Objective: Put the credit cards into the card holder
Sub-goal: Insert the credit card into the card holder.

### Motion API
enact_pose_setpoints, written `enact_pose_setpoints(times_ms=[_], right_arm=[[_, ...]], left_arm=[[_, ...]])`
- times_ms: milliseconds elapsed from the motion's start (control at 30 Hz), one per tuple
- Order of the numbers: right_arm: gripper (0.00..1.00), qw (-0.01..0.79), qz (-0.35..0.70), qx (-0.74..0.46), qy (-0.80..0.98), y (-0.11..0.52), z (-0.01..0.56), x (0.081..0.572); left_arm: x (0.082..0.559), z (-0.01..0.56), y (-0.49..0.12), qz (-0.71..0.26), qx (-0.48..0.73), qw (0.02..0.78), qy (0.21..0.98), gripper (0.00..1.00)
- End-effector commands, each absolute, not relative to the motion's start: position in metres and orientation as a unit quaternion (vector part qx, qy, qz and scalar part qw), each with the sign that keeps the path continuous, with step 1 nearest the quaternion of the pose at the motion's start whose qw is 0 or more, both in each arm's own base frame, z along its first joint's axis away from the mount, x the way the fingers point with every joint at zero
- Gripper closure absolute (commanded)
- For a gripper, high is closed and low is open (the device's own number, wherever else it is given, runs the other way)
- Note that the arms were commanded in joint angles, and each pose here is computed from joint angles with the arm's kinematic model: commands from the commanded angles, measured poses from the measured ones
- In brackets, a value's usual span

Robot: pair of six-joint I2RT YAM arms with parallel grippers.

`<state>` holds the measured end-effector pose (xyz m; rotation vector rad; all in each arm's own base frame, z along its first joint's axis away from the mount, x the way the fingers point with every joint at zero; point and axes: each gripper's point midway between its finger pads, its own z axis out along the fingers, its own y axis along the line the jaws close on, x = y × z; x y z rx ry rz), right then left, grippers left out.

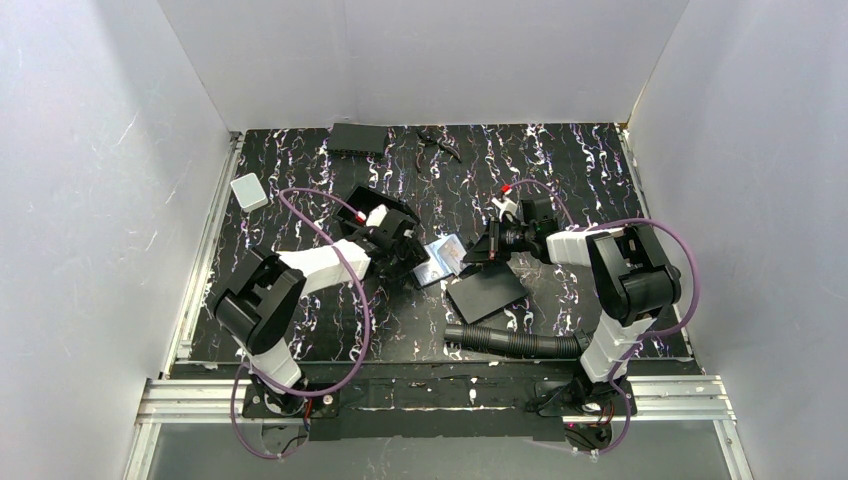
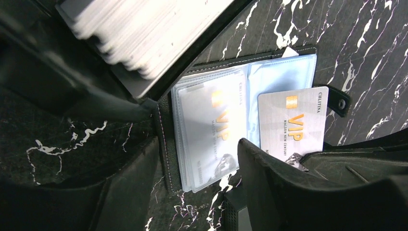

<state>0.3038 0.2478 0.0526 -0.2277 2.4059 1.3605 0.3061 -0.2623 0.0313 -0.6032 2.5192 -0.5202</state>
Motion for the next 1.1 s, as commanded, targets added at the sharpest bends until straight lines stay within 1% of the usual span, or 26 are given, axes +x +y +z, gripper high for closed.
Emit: enact_pose_setpoints(times_ms=[0, 100, 233, 367, 400, 433, 500, 667, 1000, 1067], right_arm=[[0.99, 0.194, 0.492, -0.102, 0.843, 0.254, 0.057, 0.304], [0.99, 0.192, 0.492, -0.102, 0.843, 0.254, 0.056, 0.304], [0.99, 0.190, 0.494, -0.099, 0.843, 0.254, 0.054, 0.302], [0.99, 0.190, 0.492, -0.098, 0.844, 0.253, 0.053, 0.299], [0.99, 0.190, 0.491, -0.098, 0.844, 0.253, 0.054, 0.299], [0.99, 0.192, 0.491, -0.099, 0.844, 0.253, 0.054, 0.300], [0.99, 0.194, 0.490, -0.099, 0.844, 0.253, 0.056, 0.301], [0.99, 0.200, 0.486, -0.102, 0.845, 0.252, 0.060, 0.303], [0.99, 0.209, 0.510, -0.103, 0.828, 0.251, 0.067, 0.308], [0.99, 0.206, 0.516, -0.105, 0.825, 0.251, 0.067, 0.308]], left_arm=[[0.297, 0.016, -0.248, -0.138, -0.232, 0.272, 0.923, 0.44], [0.293, 0.015, -0.244, -0.119, -0.230, 0.275, 0.926, 0.47], [0.281, 0.005, -0.239, -0.079, -0.226, 0.255, 0.937, 0.44], [0.269, -0.005, -0.236, -0.047, -0.213, 0.230, 0.949, 0.46], [0.266, -0.009, -0.234, -0.040, -0.213, 0.225, 0.950, 0.48], [0.264, -0.012, -0.232, -0.033, -0.213, 0.220, 0.951, 0.51], [0.262, -0.016, -0.229, -0.021, -0.204, 0.214, 0.955, 0.61], [0.256, -0.026, -0.219, 0.017, -0.184, 0.198, 0.963, 0.73], [0.250, -0.029, -0.203, 0.052, -0.153, 0.198, 0.967, 0.85], [0.248, -0.030, -0.203, 0.054, -0.148, 0.193, 0.968, 0.86]])
